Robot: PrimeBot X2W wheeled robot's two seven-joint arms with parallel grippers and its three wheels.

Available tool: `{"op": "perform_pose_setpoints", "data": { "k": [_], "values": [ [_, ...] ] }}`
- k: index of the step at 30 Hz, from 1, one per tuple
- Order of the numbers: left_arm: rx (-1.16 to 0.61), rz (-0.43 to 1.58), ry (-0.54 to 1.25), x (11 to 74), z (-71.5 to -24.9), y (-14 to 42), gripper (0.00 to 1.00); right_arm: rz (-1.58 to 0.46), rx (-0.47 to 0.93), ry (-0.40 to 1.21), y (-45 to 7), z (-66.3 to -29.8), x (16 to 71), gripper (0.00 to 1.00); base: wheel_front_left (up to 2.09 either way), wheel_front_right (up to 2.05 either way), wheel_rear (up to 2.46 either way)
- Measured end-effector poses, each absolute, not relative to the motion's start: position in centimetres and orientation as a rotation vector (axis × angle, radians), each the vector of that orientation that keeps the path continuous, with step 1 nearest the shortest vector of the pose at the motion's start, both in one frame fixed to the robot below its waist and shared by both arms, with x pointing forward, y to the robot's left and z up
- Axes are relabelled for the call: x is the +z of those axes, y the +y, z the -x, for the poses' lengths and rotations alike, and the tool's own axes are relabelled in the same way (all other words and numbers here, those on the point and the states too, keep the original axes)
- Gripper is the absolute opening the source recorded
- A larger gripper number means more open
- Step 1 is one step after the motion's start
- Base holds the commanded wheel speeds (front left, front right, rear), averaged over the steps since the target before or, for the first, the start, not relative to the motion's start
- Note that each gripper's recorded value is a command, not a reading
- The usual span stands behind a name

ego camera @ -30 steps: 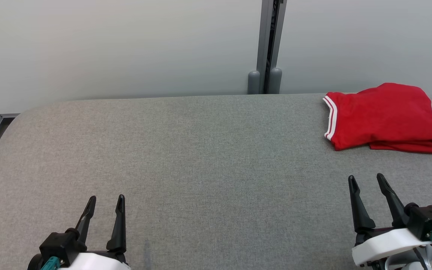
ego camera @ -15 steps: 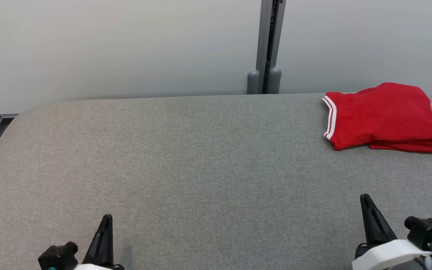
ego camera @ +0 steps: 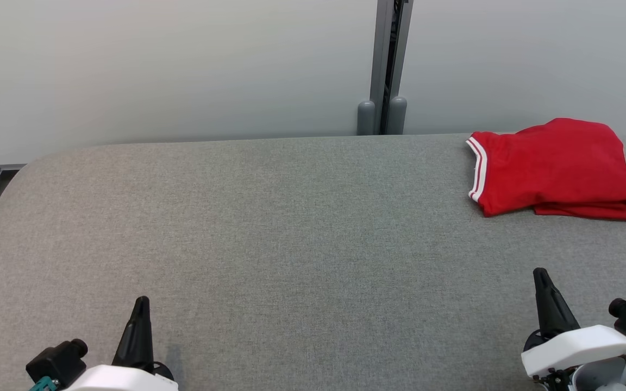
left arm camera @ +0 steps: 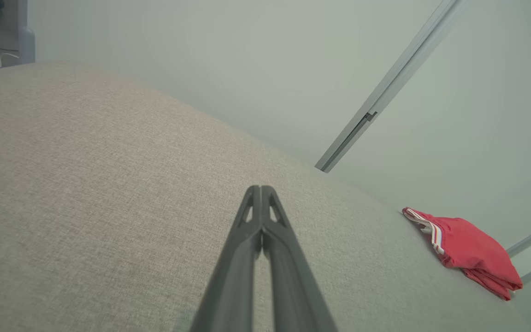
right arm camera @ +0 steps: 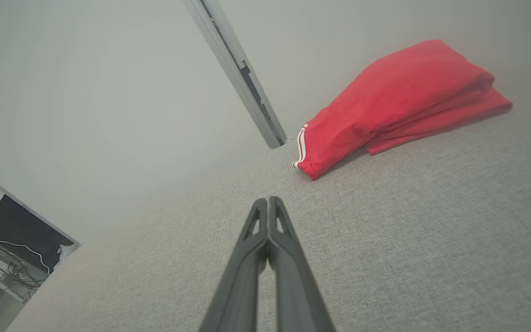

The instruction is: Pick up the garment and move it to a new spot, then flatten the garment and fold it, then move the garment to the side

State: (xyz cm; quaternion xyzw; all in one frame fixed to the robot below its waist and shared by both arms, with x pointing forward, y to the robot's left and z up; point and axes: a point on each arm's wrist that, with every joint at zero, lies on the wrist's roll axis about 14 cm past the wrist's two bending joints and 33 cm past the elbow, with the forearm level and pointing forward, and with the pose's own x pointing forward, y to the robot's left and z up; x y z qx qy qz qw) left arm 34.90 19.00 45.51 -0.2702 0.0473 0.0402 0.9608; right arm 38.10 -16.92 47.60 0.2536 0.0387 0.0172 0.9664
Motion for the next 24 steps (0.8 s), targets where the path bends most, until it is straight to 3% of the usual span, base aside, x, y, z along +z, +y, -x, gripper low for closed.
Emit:
{"op": "perform_pose_setpoints", "data": {
  "k": [24],
  "values": [
    [0.124, 0.871, 0.07, 46.6, -36.7, 19.9, 0.0, -0.846, -0.02, 0.102, -18.1, -39.6, 48.0, 0.0, 0.0, 0.0, 0.0]
  ]
}}
